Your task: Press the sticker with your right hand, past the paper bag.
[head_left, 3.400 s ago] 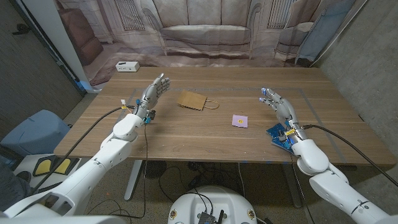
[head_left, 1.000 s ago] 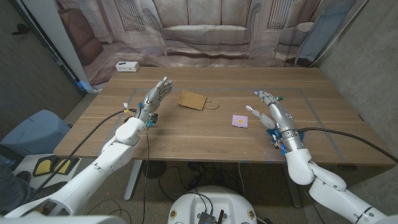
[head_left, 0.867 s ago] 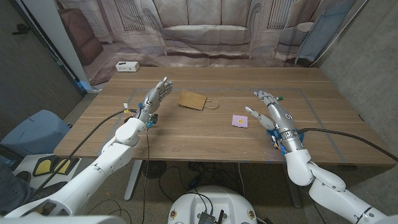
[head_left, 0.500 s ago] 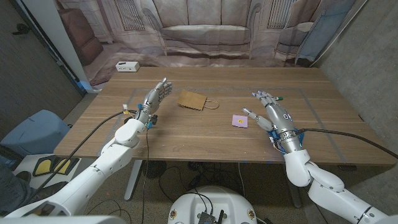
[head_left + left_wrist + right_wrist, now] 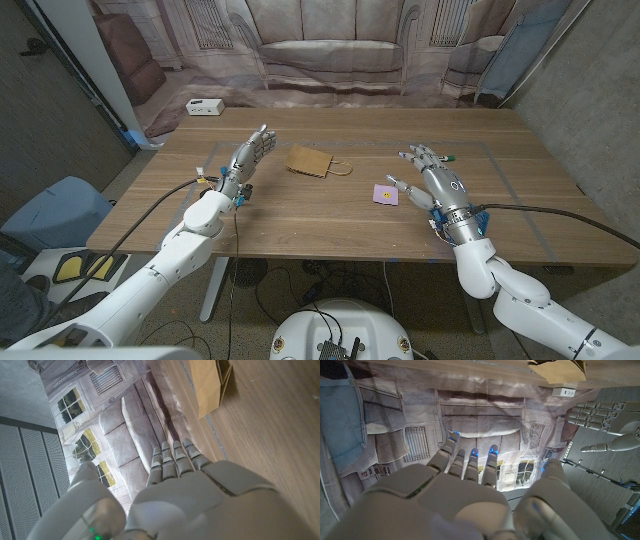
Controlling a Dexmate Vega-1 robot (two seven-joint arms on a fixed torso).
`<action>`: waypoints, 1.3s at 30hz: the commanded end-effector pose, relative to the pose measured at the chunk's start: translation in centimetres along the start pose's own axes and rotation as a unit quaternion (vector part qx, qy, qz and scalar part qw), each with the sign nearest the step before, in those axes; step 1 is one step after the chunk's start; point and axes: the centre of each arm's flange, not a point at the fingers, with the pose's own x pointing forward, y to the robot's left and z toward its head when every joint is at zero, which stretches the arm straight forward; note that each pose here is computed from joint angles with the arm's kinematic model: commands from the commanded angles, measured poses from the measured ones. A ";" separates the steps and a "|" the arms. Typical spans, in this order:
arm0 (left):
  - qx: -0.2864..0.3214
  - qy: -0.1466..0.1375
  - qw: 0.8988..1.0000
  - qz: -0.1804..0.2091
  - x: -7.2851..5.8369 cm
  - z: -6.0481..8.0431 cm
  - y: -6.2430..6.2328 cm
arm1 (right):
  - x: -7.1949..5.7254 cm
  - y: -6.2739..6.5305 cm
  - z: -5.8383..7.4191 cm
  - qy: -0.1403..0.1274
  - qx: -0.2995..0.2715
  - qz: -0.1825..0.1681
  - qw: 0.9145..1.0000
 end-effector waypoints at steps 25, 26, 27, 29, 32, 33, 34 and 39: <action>0.001 0.004 1.000 0.002 -0.4 0.0 0.1 | 2.6 0.7 1.0 -0.008 -0.070 0.108 0.992; 0.001 0.003 1.000 0.002 -0.4 0.0 0.1 | 2.6 0.8 1.0 -0.008 -0.071 0.109 0.991; 0.003 0.003 1.000 0.002 -0.4 0.1 0.0 | 2.7 0.8 1.0 -0.007 -0.072 0.110 0.991; 0.003 0.003 1.000 0.002 -0.4 0.1 0.0 | 2.7 0.8 1.0 -0.008 -0.071 0.112 0.991; 0.003 0.001 1.000 0.003 -0.5 0.2 0.0 | 2.8 1.0 1.1 -0.008 -0.072 0.115 0.991; 0.003 0.001 1.000 0.003 -0.5 0.2 0.0 | 2.8 1.1 1.1 -0.008 -0.072 0.116 0.991; 0.003 0.001 1.000 0.004 -0.5 0.3 0.0 | 2.8 1.2 1.1 -0.008 -0.072 0.117 0.991; 0.004 0.002 1.000 0.006 -0.6 0.3 0.1 | 2.8 1.4 1.1 -0.008 -0.078 0.118 0.990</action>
